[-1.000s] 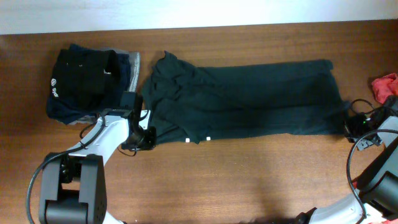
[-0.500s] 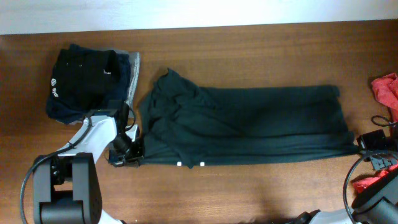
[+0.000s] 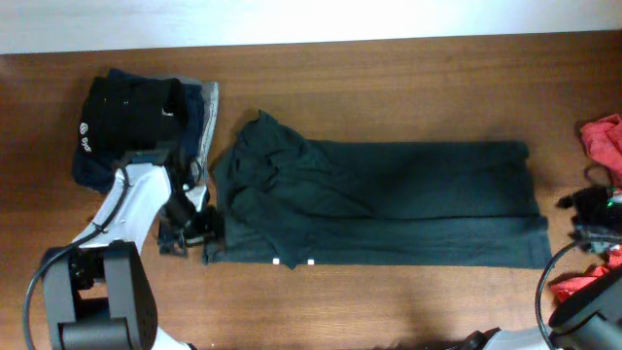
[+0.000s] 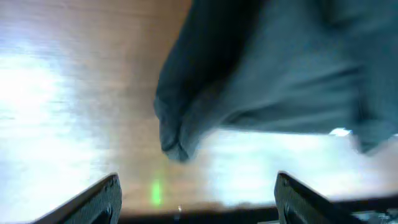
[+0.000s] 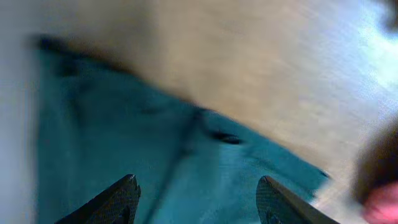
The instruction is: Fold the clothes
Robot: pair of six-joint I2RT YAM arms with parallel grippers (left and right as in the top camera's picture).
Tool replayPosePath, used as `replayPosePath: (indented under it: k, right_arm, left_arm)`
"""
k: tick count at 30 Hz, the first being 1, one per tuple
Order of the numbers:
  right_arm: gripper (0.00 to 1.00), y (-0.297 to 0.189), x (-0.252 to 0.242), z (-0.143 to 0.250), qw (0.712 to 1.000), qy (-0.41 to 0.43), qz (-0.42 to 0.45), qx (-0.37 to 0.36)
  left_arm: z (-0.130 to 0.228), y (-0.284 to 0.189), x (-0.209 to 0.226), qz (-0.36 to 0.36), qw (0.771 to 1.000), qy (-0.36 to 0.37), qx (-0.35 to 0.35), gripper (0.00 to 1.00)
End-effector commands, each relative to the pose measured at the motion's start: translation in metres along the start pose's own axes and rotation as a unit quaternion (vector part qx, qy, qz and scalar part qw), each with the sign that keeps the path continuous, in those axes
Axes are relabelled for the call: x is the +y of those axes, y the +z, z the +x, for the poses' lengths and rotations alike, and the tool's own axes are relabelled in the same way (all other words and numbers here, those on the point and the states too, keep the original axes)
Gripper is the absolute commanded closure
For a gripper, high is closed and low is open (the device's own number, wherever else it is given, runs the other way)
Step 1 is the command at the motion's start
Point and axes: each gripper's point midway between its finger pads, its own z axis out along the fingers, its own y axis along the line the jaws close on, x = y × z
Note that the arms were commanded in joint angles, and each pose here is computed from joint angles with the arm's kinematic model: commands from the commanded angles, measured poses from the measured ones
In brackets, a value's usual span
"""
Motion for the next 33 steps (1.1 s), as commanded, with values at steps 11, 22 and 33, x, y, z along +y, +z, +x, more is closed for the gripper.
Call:
replayPosePath:
  k: [11, 22, 33]
  right_arm:
    - [0.43, -0.039, 0.105, 0.025, 0.978, -0.175, -0.109, -0.015]
    - [0.39, -0.027, 0.113, 0.046, 0.973, -0.219, -0.075, 0.004]
    - [0.39, -0.027, 0.112, 0.043, 0.973, -0.219, -0.072, -0.002]
  left_arm:
    - [-0.083, -0.11, -0.083, 0.088, 0.96, 0.163, -0.211, 0.61]
    - [-0.178, -0.021, -0.169, 0.139, 0.949, 0.157, -0.236, 0.48]
    - [-0.181, -0.001, -0.168, 0.124, 0.956, 0.151, -0.22, 0.8]
